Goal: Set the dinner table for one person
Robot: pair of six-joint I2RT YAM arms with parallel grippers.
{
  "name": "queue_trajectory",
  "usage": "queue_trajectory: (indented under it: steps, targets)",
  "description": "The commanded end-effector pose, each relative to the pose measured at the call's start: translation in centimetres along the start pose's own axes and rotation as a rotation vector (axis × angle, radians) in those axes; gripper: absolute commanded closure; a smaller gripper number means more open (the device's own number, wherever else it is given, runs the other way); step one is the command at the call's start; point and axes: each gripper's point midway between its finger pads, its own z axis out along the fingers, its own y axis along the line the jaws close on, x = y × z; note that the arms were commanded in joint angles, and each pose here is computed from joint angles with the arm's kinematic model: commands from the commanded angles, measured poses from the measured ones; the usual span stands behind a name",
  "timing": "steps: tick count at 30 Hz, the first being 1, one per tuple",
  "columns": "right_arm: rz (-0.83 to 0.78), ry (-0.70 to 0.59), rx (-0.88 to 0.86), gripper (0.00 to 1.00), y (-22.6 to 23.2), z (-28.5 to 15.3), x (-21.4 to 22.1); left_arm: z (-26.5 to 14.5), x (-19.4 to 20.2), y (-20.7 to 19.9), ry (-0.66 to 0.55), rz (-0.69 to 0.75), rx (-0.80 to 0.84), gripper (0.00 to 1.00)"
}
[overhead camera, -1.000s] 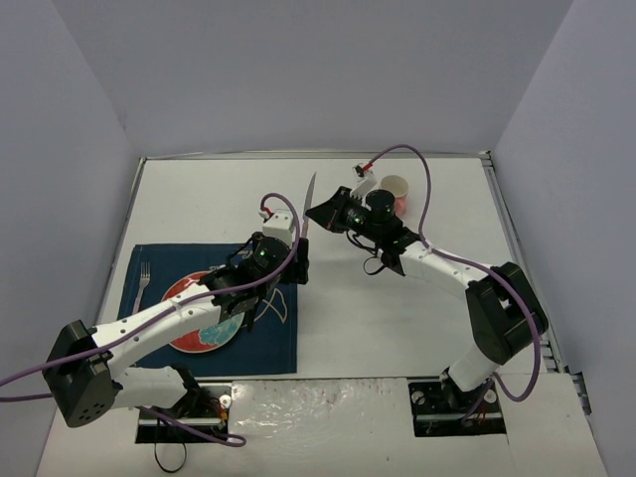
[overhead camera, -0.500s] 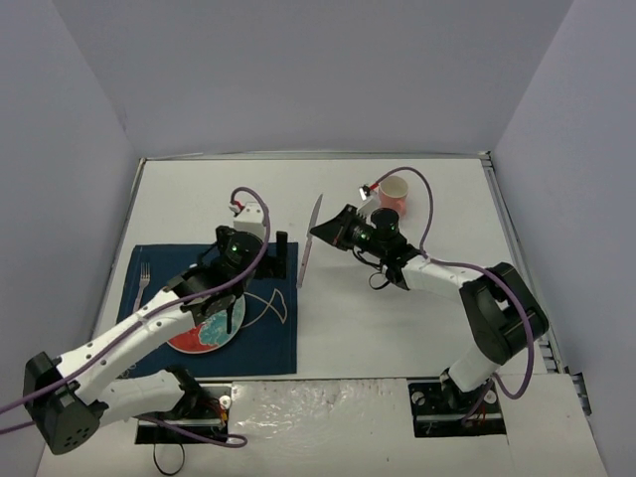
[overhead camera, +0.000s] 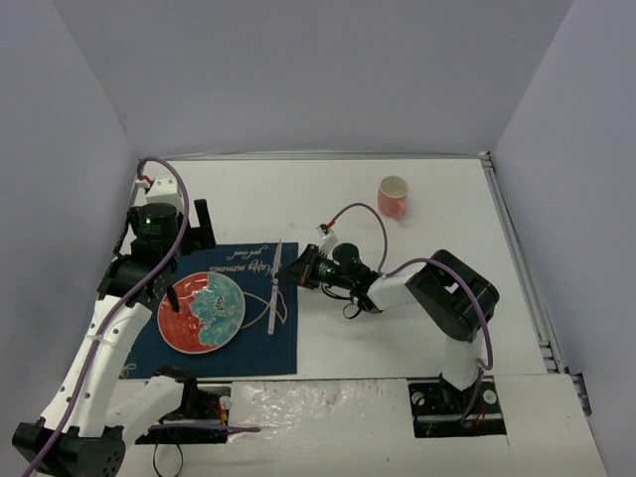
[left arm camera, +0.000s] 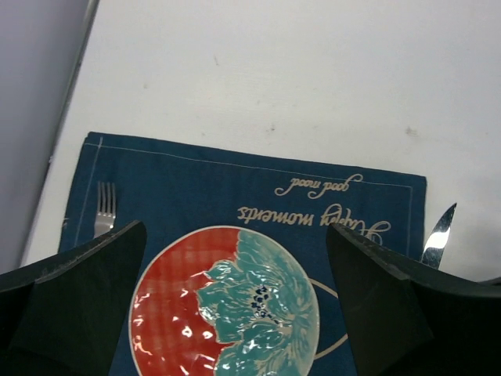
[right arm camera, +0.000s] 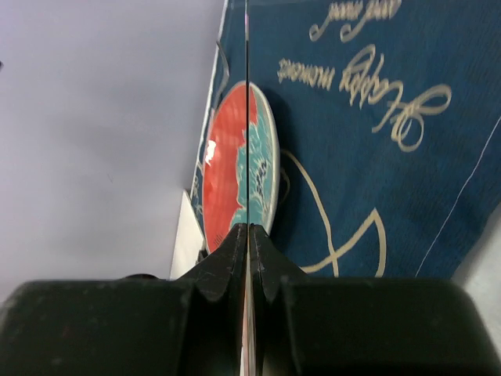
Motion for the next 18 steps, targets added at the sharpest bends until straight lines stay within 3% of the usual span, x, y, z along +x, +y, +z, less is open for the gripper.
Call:
queue_trajectory:
  steps: [1,18]
  targets:
    - [-0.023,-0.03,-0.18,1.0,4.9,1.1,0.2,-0.2,-0.6,1.5,-0.061,0.034,-0.019,0.03]
    - [0.061,-0.004,-0.13,1.0,2.9,2.5,3.5,0.4,1.3,2.7,-0.043,-0.01,-0.039,0.03]
